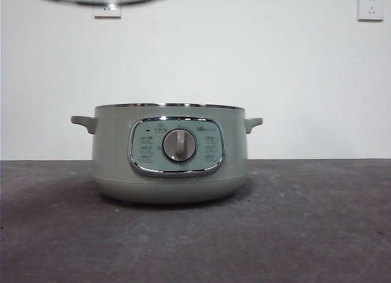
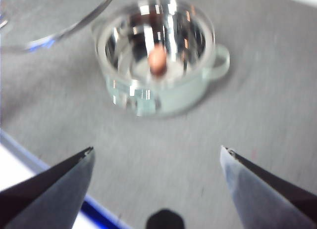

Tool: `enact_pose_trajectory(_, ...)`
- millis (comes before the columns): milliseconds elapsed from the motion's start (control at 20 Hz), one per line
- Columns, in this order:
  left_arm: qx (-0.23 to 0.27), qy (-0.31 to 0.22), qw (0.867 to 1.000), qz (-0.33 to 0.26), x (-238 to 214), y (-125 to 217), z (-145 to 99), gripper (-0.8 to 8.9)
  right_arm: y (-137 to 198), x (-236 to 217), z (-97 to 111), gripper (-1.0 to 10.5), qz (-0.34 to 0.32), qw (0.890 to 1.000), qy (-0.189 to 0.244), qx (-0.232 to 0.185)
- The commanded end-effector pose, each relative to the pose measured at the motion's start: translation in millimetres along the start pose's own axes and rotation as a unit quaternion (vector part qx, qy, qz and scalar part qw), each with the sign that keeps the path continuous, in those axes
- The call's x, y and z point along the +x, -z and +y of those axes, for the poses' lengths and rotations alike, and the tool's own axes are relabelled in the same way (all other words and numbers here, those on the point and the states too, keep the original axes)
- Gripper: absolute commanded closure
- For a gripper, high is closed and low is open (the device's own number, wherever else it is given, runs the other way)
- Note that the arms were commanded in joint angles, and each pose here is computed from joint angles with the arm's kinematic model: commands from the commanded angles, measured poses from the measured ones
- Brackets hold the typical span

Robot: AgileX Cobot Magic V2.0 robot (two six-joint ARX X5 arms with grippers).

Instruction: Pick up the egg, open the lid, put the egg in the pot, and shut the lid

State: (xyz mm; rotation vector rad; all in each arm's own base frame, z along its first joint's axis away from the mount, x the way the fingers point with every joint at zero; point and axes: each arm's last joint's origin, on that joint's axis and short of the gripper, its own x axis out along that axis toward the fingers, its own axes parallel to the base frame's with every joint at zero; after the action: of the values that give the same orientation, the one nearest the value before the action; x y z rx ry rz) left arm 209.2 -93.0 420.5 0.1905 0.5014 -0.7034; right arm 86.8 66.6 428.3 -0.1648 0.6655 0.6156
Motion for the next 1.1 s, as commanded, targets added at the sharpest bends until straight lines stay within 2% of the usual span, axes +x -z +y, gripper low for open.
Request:
enact_pose_trajectory(50, 0.016, -0.001, 0.999, -0.038, 19, -1, 5, 8.22, 26, 3, -2, 5.1, 0.008, 0.999, 0.007, 0.04)
enact_pose_trajectory(250, 0.02, -0.001, 0.999, -0.045, 66, -2, 18, 8.22, 64, 5, -4, 5.1, 0.017, 0.996, 0.012, 0.083)
enact_pose_trajectory(450, 0.013, 0.007, 1.0, -0.019, 112, 6, 29, 8.22, 89, 13, -6, 5.1, 0.028, 0.994, 0.016, 0.102)
enact_pose_trajectory(650, 0.016, 0.021, 0.999, -0.02, 143, 11, 31, 8.22, 96, 19, -6, 5.1, 0.041, 0.993, 0.022, 0.105)
enact_pose_trajectory(1100, 0.022, 0.026, 0.999, -0.025, 174, 17, 32, 8.22, 97, 23, -7, 5.1, 0.037, 0.993, 0.032, 0.105)
